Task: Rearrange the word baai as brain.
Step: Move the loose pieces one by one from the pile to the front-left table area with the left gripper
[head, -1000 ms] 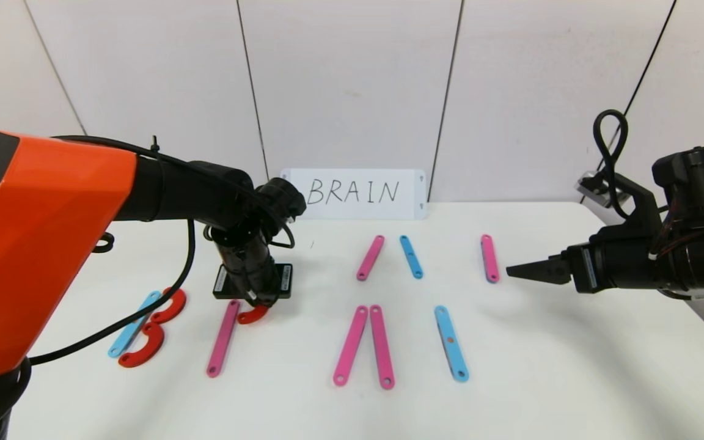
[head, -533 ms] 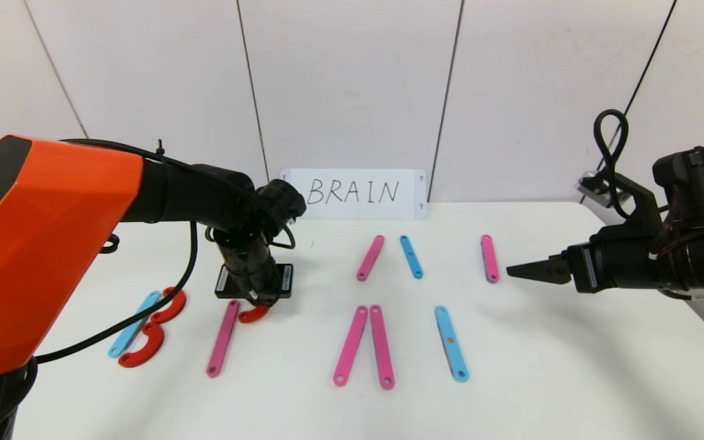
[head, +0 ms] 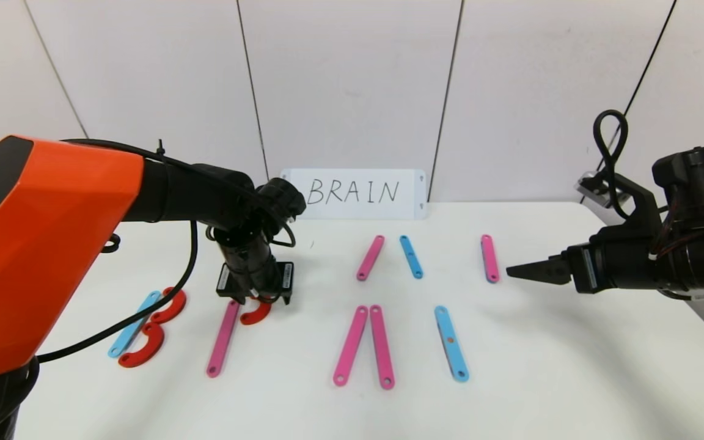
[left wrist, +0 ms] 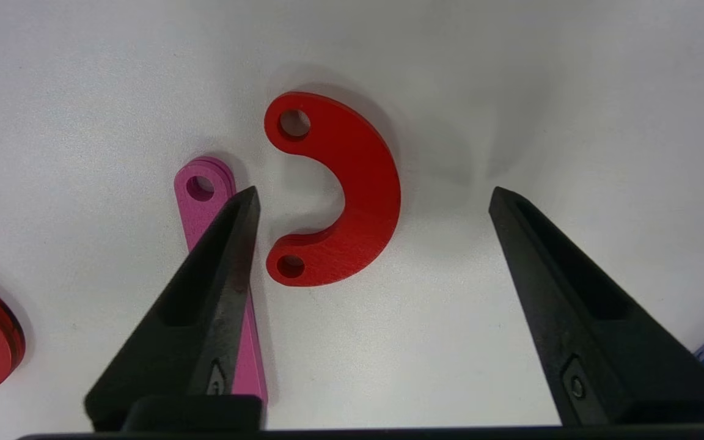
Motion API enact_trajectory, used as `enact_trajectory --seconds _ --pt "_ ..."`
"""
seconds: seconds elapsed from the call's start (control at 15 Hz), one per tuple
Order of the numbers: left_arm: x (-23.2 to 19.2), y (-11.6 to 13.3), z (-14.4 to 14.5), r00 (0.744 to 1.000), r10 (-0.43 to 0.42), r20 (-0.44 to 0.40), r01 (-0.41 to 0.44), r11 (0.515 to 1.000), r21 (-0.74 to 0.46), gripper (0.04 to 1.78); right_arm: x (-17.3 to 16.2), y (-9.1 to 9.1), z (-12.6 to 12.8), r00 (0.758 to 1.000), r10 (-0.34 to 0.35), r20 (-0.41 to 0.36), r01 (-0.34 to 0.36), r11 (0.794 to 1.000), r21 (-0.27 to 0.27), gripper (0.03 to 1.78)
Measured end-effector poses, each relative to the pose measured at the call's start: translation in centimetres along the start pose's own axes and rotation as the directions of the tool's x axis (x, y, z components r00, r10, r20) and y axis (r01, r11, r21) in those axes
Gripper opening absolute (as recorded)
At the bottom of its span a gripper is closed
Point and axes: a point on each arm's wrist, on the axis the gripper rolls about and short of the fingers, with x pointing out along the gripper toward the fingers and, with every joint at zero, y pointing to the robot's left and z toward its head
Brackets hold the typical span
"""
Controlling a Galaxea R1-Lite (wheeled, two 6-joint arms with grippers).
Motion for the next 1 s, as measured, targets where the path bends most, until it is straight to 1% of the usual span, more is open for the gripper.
enact_trajectory --seconds 0.13,0.27,0.47,0.6,1.0 --pt "-0.6 -0.2 0.1 1.0 -0.011 0.016 0.011 1.0 0.003 1.6 0.0 0.0 0.0 1.0 0.001 -0.001 -0.001 1.0 0.0 1.74" --pt "-1.0 -0.2 0.3 1.0 -0.015 0.024 0.015 1.0 0.002 1.72 0.0 0.0 0.0 1.0 0.001 -0.001 -0.001 1.0 0.0 1.74" --pt "-1.3 -0.1 0.4 0.999 -0.02 0.037 0.02 1.0 -0.003 1.75 0.0 0.0 0.0 1.0 0.001 -0.002 -0.001 1.0 0.001 1.74" --pt "-1.3 0.4 0.8 0.999 -0.017 0.045 0.018 1.0 -0.018 1.75 0.0 0.0 0.0 1.0 0.001 -0.002 -0.001 1.0 0.0 1.74" --pt "-1.9 3.8 4.1 0.992 -0.002 0.124 0.017 0.992 -0.124 1.75 0.1 0.1 -0.1 1.0 0.002 -0.003 -0.002 1.0 0.0 1.74"
